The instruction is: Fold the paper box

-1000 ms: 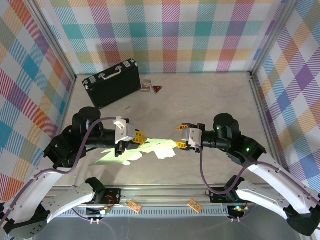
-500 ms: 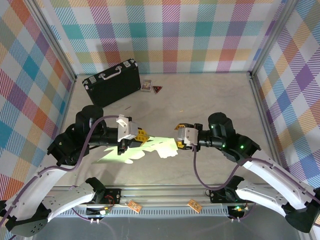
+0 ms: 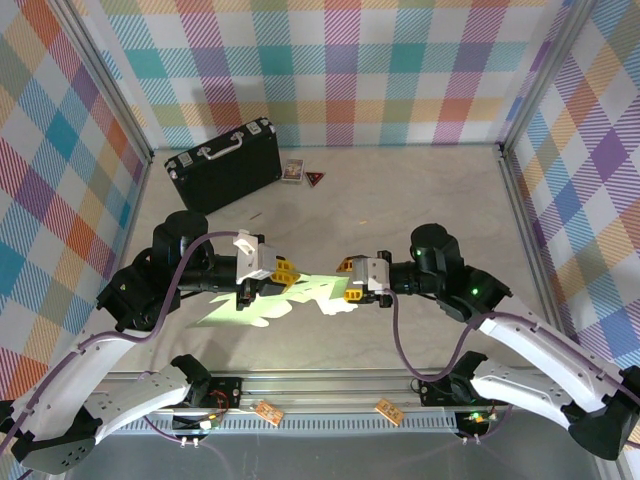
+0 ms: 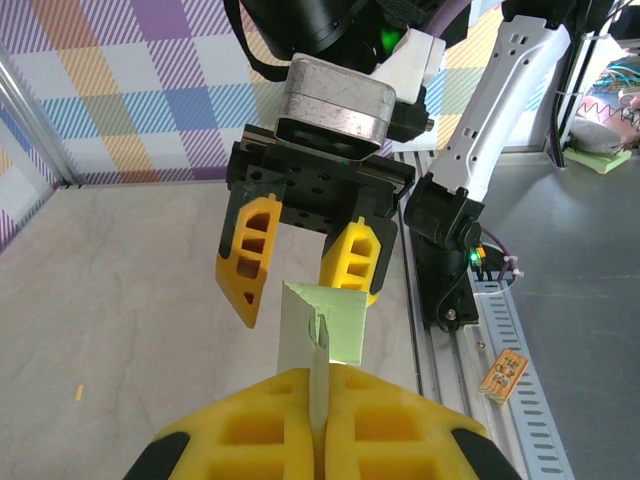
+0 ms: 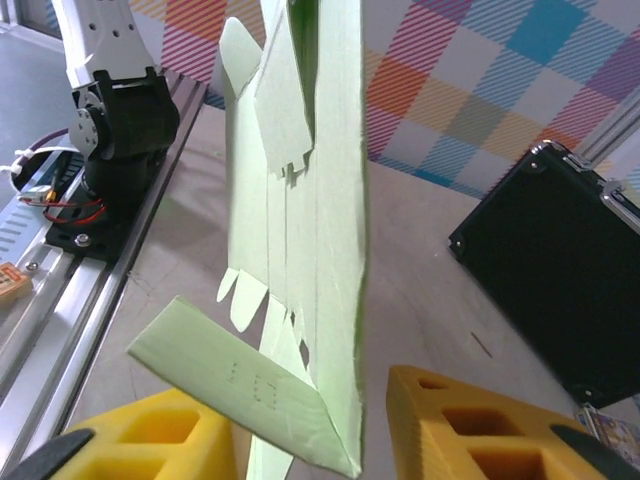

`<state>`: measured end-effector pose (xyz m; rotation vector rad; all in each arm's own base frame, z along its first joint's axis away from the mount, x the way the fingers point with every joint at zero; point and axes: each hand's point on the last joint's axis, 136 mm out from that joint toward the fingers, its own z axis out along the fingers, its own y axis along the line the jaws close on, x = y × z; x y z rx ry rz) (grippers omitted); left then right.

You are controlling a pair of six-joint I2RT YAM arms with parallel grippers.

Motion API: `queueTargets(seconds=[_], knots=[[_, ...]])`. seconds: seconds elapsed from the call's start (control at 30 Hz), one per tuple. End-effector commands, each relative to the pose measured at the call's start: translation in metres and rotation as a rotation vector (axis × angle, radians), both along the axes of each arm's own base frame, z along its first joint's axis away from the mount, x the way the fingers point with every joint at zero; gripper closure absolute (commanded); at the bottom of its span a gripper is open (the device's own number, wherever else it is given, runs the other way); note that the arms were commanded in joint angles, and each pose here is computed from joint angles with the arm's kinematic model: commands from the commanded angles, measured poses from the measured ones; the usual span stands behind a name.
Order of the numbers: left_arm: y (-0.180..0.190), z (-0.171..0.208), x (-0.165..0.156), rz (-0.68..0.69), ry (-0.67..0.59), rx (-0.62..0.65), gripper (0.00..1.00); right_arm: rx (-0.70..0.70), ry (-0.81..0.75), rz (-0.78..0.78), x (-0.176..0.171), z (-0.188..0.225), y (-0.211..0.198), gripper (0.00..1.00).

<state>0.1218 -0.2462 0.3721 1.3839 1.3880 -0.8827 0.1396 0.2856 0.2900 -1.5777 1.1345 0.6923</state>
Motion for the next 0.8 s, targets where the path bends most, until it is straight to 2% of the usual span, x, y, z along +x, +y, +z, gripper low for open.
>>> queueTargets(seconds=[0.0,0.3,0.43,0.57,0.77], knots=[[-0.002,0.005,-0.003,-0.035,-0.001,-0.029,1.0,0.046,0.008,0.09,-0.015,0.013,0.005,0.67],[-0.003,0.006,-0.005,-0.05,0.002,-0.029,1.0,-0.01,0.054,0.116,-0.02,0.003,0.004,0.99],[-0.003,0.004,-0.002,-0.032,0.002,-0.02,1.0,-0.024,0.039,0.092,-0.016,0.005,0.003,1.0],[-0.002,0.004,0.012,0.047,0.006,-0.025,1.0,-0.031,0.013,0.021,-0.003,0.012,0.002,1.0],[-0.005,0.019,0.029,0.133,0.043,-0.103,1.0,-0.029,0.007,-0.06,0.013,0.026,0.003,1.0]])
